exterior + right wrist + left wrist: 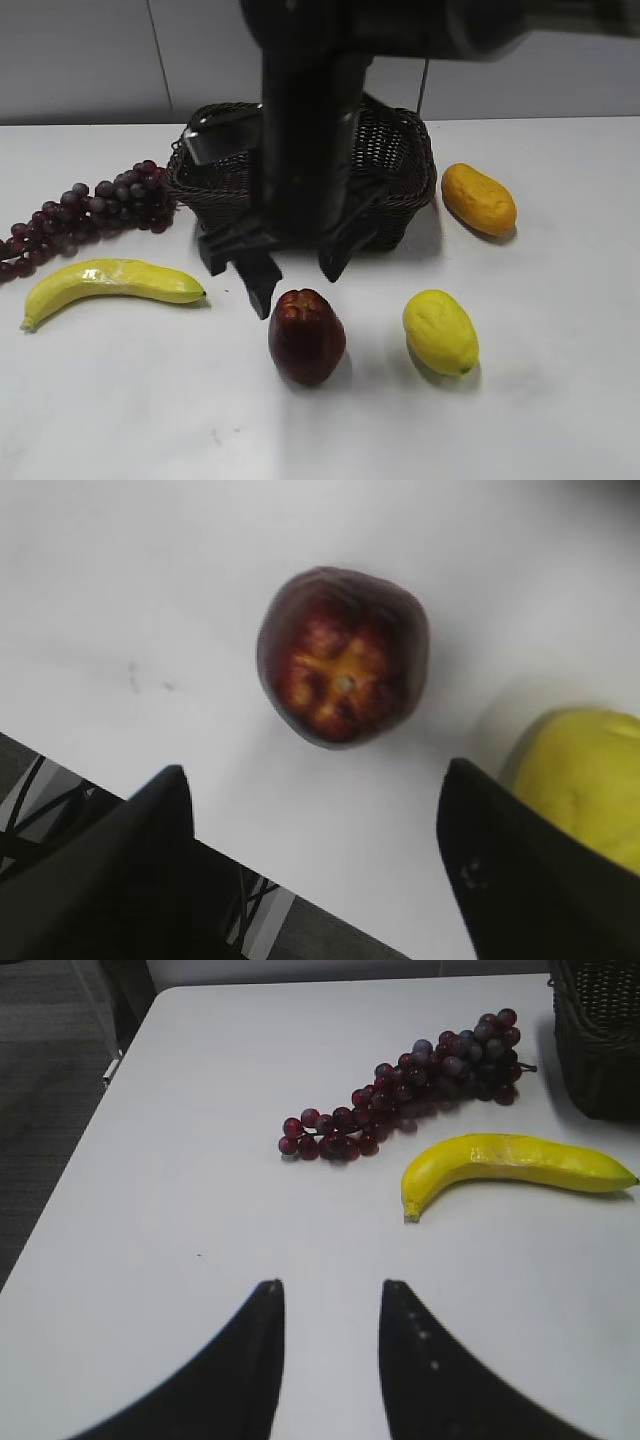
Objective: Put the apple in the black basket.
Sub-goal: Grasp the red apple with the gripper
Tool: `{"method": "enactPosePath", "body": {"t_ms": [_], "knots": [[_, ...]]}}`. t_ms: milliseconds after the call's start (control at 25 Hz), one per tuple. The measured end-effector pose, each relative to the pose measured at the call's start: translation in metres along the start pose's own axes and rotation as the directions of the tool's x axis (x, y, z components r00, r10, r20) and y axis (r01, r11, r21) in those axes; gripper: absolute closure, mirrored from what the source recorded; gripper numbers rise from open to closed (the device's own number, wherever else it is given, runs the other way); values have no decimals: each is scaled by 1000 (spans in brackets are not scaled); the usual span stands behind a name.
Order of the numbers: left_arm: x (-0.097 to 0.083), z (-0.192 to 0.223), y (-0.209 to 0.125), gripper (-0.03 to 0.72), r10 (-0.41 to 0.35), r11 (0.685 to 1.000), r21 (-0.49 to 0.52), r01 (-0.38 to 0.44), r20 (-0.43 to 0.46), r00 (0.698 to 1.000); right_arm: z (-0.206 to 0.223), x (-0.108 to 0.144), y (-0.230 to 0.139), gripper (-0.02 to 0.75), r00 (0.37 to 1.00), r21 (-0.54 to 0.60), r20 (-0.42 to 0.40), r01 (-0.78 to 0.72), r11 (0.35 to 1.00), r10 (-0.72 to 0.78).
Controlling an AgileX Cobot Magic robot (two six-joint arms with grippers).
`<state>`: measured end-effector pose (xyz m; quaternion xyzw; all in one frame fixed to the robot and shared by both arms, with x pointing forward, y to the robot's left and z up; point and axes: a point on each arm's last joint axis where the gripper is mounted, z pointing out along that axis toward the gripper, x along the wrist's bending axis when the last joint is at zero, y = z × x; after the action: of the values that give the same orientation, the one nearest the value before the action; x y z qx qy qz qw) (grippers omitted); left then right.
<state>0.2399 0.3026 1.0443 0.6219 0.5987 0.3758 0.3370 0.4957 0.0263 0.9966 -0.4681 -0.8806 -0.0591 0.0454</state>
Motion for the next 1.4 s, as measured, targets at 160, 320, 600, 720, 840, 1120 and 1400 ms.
{"method": "enactPosePath", "body": {"t_ms": [160, 320, 600, 720, 840, 1120, 1400], "knots": [[0, 0, 0, 451, 0, 1000, 0, 0, 0, 1000, 30, 5, 5, 164, 999, 59, 39, 5, 998, -8], [0, 0, 0, 451, 0, 1000, 0, 0, 0, 1000, 48, -1, 7, 164, 994, 89, 109, 3, 996, -13], [0, 0, 0, 451, 0, 1000, 0, 0, 0, 1000, 53, -3, 13, 164, 992, 32, 125, 20, 999, -24], [0, 0, 0, 451, 0, 1000, 0, 0, 0, 1000, 54, -3, 15, 164, 992, 23, 122, 19, 1000, -22], [0, 0, 0, 451, 0, 1000, 0, 0, 0, 1000, 58, -3, 15, 164, 992, 33, 125, 13, 999, -17], [0, 0, 0, 451, 0, 1000, 0, 0, 0, 1000, 70, -4, 16, 187, 990, 74, 139, -1, 997, -10], [0, 0, 0, 451, 0, 1000, 0, 0, 0, 1000, 69, -3, 18, 188, 990, 83, 141, -3, 997, -9]]}}
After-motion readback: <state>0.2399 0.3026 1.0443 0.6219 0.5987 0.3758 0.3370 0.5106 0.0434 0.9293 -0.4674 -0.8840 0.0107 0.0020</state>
